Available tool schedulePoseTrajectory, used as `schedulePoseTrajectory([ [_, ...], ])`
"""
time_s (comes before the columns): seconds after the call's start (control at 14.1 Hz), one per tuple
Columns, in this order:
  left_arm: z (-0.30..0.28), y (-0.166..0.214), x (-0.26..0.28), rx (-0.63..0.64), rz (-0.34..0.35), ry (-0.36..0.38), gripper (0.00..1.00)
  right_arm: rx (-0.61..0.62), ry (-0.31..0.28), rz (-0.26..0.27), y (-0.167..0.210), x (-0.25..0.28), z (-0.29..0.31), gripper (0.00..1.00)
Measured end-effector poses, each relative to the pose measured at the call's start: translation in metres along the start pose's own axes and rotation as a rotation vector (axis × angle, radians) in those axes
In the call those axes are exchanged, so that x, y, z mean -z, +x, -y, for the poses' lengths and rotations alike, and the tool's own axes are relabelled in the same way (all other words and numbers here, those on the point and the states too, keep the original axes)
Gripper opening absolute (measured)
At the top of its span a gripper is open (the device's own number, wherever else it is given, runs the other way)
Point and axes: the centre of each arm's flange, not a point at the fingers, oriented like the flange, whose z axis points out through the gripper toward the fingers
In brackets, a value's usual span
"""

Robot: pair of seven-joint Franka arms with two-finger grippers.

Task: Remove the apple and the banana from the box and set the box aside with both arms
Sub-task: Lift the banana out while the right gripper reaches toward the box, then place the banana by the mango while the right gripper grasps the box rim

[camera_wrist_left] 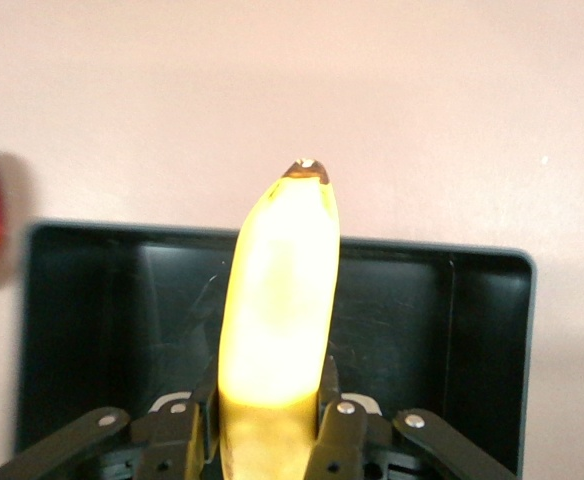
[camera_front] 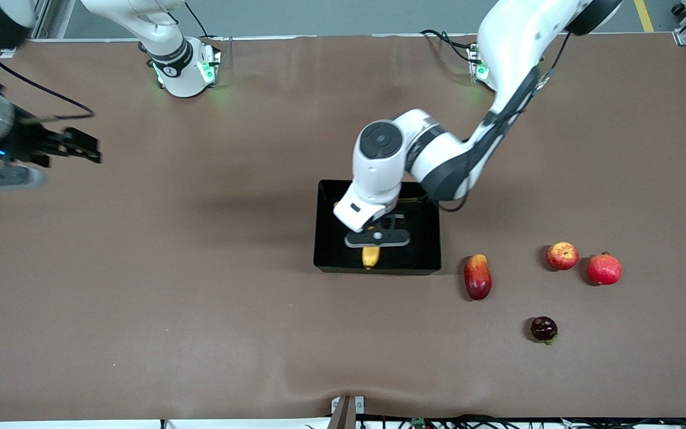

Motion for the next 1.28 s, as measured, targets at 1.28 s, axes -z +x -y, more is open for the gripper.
schedulePoseTrajectory([
  [1.28,0.367,0.016,-0.128,-0.108,0.143,0.042,0.39,0.11,-0.003,-0.028,0.109,-0.216,0.241,1.0],
])
